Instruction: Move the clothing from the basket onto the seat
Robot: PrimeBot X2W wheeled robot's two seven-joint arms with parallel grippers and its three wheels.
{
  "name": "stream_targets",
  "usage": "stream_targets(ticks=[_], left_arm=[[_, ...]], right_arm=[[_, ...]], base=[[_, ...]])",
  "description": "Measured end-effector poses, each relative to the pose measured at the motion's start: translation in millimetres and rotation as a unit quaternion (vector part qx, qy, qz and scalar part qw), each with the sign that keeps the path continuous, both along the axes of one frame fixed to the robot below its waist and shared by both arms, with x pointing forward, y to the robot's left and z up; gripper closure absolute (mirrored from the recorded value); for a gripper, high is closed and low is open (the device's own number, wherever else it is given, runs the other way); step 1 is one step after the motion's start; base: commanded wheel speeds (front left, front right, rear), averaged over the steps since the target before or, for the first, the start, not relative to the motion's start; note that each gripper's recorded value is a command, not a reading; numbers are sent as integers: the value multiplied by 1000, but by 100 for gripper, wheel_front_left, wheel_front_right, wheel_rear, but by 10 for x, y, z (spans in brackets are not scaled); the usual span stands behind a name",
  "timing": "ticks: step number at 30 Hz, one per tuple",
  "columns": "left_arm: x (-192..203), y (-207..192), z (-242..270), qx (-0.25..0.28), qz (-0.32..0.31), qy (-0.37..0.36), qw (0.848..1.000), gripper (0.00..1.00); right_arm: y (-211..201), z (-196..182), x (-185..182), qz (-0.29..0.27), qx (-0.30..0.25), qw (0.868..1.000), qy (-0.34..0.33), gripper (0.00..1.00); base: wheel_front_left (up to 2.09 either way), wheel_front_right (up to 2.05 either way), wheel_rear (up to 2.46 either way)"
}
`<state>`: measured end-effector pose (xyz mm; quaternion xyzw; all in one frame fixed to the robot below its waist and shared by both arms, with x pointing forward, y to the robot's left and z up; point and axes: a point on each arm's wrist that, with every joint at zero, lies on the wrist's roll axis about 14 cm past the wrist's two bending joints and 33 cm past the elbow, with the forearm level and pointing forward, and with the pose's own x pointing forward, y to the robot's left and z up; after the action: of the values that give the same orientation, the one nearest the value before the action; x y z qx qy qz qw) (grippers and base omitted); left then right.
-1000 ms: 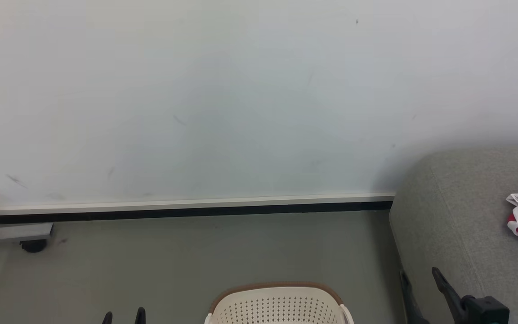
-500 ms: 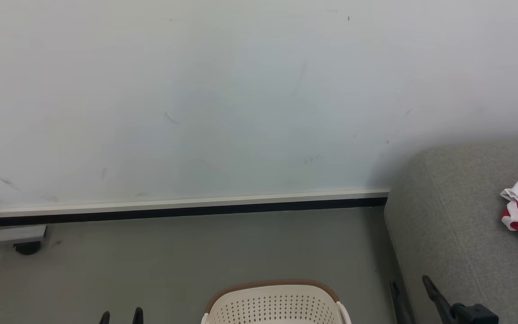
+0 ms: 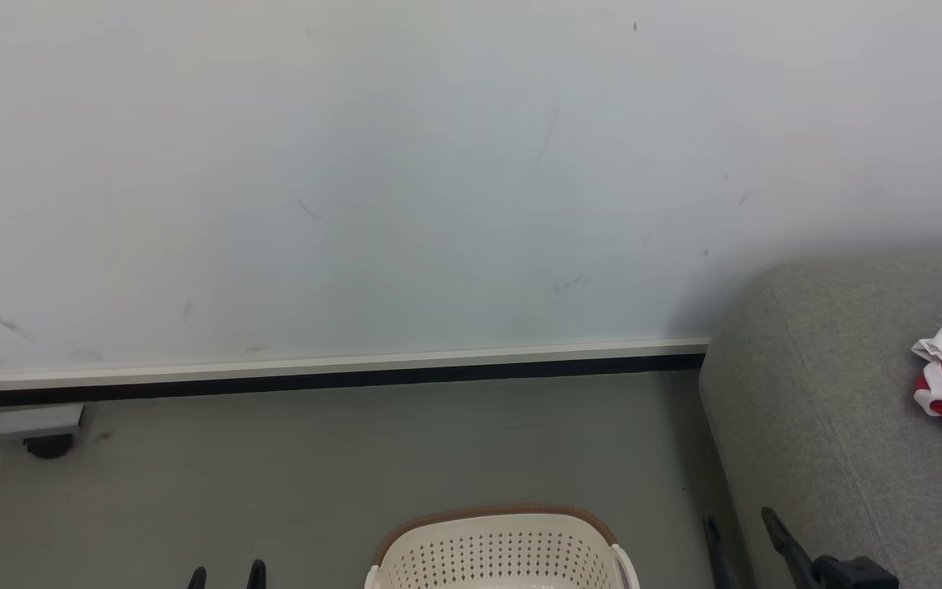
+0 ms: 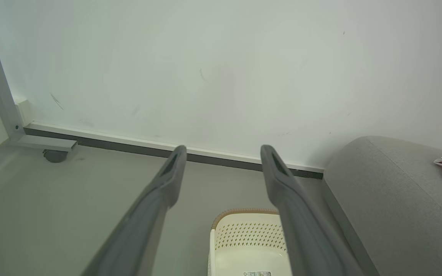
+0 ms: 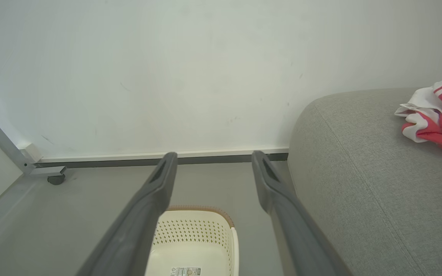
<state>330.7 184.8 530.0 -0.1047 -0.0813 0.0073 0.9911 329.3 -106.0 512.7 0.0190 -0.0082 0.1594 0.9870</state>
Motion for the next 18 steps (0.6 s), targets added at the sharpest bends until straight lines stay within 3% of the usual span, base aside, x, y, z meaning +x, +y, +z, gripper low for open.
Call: stream_targets(ticks=[9, 10, 18], left_arm=[[-5, 17, -6, 3, 2, 0, 1000, 0], [-5, 17, -5, 2, 2, 0, 1000, 100], [-38, -17, -268, -10, -1, 45, 999, 100]], right_arm=[[21, -5, 6, 2, 0, 1000, 2, 0], [22, -5, 6, 2, 0, 1000, 2, 100], [-16, -312, -95, -4, 3, 999, 52, 100]], base=[[0, 0, 0], [0, 0, 0], [0, 0, 0]])
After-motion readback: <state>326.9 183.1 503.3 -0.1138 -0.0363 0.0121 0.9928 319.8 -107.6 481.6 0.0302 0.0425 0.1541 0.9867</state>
